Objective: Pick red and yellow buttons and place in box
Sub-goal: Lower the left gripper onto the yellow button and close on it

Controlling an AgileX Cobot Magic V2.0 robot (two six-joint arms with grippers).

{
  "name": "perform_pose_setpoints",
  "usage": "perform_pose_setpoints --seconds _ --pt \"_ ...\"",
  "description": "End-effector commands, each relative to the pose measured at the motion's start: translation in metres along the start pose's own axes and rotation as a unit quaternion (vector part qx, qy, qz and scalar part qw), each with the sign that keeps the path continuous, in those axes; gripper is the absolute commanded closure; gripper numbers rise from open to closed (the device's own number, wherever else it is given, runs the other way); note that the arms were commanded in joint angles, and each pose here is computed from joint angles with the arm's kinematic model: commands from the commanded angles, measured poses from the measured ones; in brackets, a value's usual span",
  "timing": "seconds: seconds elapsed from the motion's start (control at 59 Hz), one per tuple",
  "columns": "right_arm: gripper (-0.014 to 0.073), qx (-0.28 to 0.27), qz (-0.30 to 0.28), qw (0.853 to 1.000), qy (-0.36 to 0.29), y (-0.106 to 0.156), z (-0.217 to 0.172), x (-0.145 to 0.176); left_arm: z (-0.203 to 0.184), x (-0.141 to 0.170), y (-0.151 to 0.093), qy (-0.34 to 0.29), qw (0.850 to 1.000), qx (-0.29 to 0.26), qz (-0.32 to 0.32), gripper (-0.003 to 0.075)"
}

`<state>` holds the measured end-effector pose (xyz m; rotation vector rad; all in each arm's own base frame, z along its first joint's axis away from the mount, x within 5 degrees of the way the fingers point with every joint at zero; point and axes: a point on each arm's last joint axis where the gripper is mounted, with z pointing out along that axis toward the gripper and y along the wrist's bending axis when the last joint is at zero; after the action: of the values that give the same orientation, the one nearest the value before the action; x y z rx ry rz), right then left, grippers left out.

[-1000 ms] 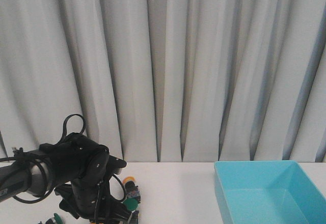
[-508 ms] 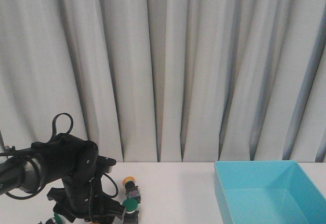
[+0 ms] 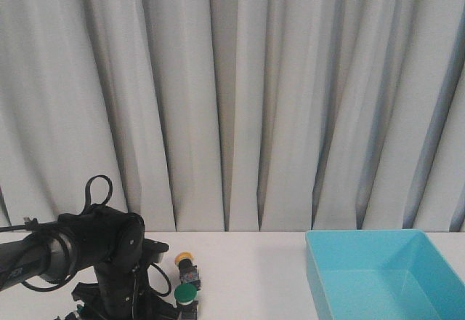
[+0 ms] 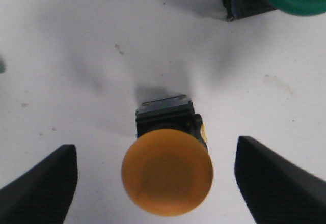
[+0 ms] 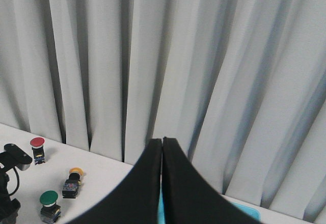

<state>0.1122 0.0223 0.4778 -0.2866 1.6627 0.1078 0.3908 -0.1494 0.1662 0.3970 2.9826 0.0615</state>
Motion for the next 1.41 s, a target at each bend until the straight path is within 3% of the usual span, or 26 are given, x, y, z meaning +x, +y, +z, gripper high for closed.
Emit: perform_pose_setpoints --seconds 0.0,0.186,0.458,0.712,1.051,1.271,1.39 --pt "0.0603 0.010 -0.001 0.999 -0.038 -0.002 -0.003 -0.012 -0.025 -0.008 -0.001 -0.047 0.999 0.011 -0.007 0.0129" --pt "0.0603 0.009 -0.001 0.999 -0.035 -0.002 -0.003 -0.011 -0.023 -0.010 -0.002 -0.057 0.998 0.016 -0.007 0.0140" --pt "0.0603 0.009 0.000 0.999 -0.031 -0.002 0.000 -0.010 -0.023 -0.011 -0.002 -0.062 0.998 0.017 -0.007 0.0233" --pt "0.0603 0.020 0.010 1.000 -0.022 -0.005 0.015 0.012 -0.023 -0.012 -0.002 -0.067 0.998 0.018 -0.009 0.0388" --pt "0.0603 0.029 0.011 0.999 -0.029 -0.006 0.017 0.020 -0.023 -0.013 -0.002 -0.072 0.997 0.018 -0.013 0.0661" --pt "0.0603 0.029 0.008 0.999 -0.029 -0.006 0.017 0.020 -0.029 -0.011 -0.001 -0.071 0.997 0.018 -0.012 0.0708" --pt "0.0594 0.025 -0.023 0.999 -0.018 -0.005 0.017 0.022 -0.043 -0.011 0.000 -0.089 0.996 0.018 0.001 0.0707"
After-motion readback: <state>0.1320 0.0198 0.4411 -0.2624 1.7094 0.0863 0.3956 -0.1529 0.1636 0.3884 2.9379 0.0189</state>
